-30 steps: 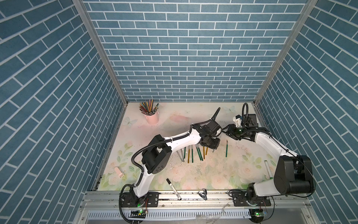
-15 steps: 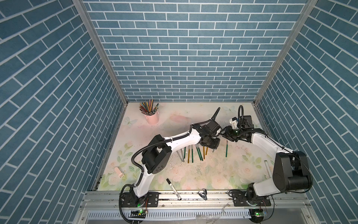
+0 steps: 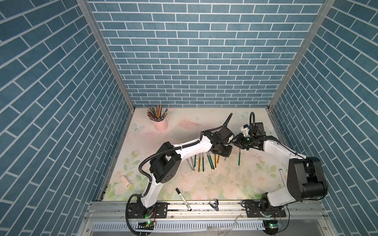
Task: Remove protective caps from carving knives
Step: Remove the protective sleeve from the carving knife.
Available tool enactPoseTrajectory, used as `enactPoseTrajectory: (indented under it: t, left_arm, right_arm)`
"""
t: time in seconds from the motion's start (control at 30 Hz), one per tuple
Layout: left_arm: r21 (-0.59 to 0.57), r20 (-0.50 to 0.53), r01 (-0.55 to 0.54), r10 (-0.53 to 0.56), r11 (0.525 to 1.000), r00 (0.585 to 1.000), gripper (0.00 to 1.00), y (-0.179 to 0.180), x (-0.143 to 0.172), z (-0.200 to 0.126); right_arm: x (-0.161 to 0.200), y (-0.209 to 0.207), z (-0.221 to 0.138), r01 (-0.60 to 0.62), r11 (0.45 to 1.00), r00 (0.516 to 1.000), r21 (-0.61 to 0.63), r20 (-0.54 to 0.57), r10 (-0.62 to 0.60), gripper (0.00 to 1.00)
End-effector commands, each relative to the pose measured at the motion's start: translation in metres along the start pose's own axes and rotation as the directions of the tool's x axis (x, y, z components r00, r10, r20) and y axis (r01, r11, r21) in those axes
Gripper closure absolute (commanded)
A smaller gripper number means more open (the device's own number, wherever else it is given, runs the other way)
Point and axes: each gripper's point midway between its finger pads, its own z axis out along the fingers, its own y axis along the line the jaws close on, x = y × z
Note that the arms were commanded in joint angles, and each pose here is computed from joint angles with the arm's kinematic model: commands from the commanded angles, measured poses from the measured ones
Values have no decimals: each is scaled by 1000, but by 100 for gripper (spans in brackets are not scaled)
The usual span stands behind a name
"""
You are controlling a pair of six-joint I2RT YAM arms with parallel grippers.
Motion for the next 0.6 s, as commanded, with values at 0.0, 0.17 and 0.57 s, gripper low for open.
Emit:
enactPoseTrajectory:
  t: [0.0,0.17,0.57]
  left_arm:
    - [-1,24,5,-5,1000,1000,93,1,-8,-3]
    - [-8,22,7,-7,1000,1000,93,3,-8,-2]
    - [-43,-5,0,-1,999,1000,94,12,1,3]
  right_arm:
    - [3,0,5,-23,1000,1000,-6,-13,23,74]
    - [2,0,4,-25,1000,1000,3,-10,25,84]
    - [-9,-1,3,-17,999,1000,44,13,17,93]
